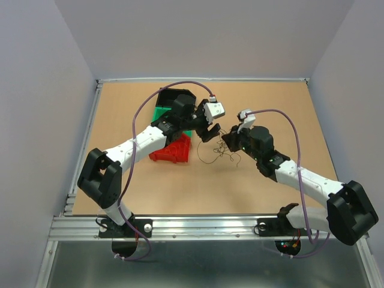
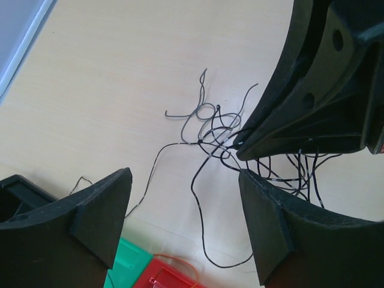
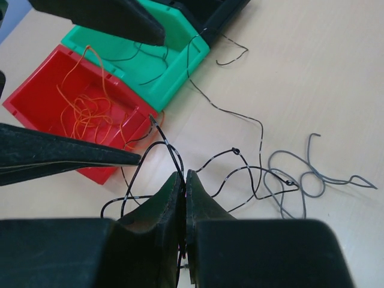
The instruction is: Untangle the cables
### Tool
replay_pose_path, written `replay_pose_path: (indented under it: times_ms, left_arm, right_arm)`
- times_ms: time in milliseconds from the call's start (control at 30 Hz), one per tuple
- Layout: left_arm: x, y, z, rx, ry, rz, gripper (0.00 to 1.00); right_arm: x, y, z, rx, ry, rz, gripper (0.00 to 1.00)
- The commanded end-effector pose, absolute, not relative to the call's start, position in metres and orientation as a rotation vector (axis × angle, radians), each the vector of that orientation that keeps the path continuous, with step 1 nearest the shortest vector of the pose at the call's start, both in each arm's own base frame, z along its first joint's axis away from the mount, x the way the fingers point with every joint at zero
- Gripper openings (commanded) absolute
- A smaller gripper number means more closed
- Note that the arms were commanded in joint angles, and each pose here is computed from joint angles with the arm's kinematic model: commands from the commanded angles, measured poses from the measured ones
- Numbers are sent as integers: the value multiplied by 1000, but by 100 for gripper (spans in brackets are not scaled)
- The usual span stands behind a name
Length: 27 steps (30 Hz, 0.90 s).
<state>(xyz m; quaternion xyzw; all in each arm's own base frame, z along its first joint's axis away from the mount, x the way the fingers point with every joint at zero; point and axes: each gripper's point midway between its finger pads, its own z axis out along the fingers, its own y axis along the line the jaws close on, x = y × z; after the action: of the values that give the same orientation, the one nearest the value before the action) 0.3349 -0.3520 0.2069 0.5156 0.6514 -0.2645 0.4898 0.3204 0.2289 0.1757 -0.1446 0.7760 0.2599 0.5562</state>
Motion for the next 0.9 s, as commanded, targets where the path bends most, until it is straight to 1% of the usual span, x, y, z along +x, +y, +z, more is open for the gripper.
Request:
replay_pose_path:
  times_ms: [0, 133, 233, 267, 367, 567, 633, 867]
  left_arm:
    - [337, -356, 243, 1230, 1466, -626, 82]
    - [342, -356, 238, 1231, 1476, -608, 77]
    - [342, -359, 234, 1244, 1472, -607, 71]
    - [343, -358, 232, 1248, 1474, -594, 67]
    - [342, -358, 226, 1263, 1476, -578, 62]
    - [338, -356, 217, 1298, 1467, -552, 58]
    - [335, -358, 214, 1315, 1463, -554, 58]
    - [328, -351, 212, 1341, 1443, -535, 73]
  right_arm:
    - [319, 250, 209, -421, 1734, 689, 6]
    - [316, 255, 211, -444, 1729, 704, 6]
    - [313, 258, 212, -457, 1725, 713, 6]
    - [313, 258, 212, -456, 1724, 716, 6]
    - [313, 258, 214, -456, 1719, 715, 6]
    - [314, 255, 216, -431, 1723, 706, 6]
    - [313, 255, 218, -428, 1717, 709, 6]
    - [315, 251, 219, -409, 1720, 691, 6]
